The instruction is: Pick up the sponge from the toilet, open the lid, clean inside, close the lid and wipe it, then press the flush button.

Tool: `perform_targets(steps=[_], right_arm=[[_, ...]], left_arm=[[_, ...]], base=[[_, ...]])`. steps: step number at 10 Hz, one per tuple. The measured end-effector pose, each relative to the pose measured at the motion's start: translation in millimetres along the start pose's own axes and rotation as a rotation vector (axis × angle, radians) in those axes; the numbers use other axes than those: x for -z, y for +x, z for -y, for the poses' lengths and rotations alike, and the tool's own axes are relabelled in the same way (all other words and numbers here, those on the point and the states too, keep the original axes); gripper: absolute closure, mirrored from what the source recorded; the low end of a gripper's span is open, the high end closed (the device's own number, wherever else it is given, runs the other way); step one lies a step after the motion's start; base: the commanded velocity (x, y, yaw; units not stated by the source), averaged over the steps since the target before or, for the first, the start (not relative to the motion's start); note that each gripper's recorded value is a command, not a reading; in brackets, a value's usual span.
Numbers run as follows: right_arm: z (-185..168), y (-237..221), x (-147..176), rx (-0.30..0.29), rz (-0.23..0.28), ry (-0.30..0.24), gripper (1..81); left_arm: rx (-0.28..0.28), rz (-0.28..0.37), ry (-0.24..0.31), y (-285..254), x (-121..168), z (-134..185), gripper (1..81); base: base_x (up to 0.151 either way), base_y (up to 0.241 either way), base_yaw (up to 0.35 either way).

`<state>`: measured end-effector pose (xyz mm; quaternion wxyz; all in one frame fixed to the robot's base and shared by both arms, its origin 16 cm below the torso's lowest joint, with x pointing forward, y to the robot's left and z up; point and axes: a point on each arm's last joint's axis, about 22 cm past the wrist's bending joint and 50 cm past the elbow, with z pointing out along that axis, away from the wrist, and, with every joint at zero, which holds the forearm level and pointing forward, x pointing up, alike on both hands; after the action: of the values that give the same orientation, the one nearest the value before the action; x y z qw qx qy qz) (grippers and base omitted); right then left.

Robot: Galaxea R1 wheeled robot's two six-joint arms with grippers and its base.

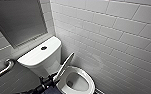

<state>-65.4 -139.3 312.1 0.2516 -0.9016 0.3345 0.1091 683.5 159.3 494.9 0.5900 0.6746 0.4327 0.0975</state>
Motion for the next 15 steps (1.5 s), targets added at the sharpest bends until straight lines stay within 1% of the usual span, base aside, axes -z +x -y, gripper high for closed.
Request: perform_targets(steps=[1,3,5,7,9,11,12,13,14,15], right_arm=[[0,0,0,0.0,0.0,0.0,81.1],[0,0,0,0.001,0.0,0.0,81.1],[0,0,0,0.002,0.0,0.0,81.1],[0,0,0,0.001,0.001,0.0,81.1],[-1,-3,1,0.0,0.004,-0.001,81.1],[-2,-6,1,-0.002,0.008,-0.003,81.1],[-3,-9,2,-0.005,0.009,-0.004,81.1],[-6,-16,4,-0.011,0.017,-0.008,81.1],[-8,-23,6,-0.016,0.024,-0.011,81.1],[-7,-26,6,-0.02,0.027,-0.008,81.1]], left_arm=[[-0.003,-0.009,-0.001,5,4,-2,1.0],[-0.033,-0.019,0.008,16,17,-2,1.0],[-0.037,-0.041,-0.007,27,28,-4,1.0],[-0.075,-0.047,-0.007,33,39,0,1.0],[-0.068,-0.063,-0.016,41,41,-1,1.0],[-0.072,-0.075,-0.046,46,38,2,1.0],[-0.059,-0.084,-0.061,50,34,7,1.0],[-0.022,-0.095,-0.074,56,28,11,1.0],[0.02,-0.111,-0.085,66,27,12,1.0],[0.086,-0.137,-0.111,82,30,7,1.0]], base=[[0.0,0.0,0.0],[0.0,0.0,0.0],[0.0,0.0,0.0],[0.0,0.0,0.0],[0.0,0.0,0.0],[0.0,0.0,0.0],[0.0,0.0,0.0],[0.0,0.0,0.0],[0.0,0.0,0.0],[0.0,0.0,0.0]])
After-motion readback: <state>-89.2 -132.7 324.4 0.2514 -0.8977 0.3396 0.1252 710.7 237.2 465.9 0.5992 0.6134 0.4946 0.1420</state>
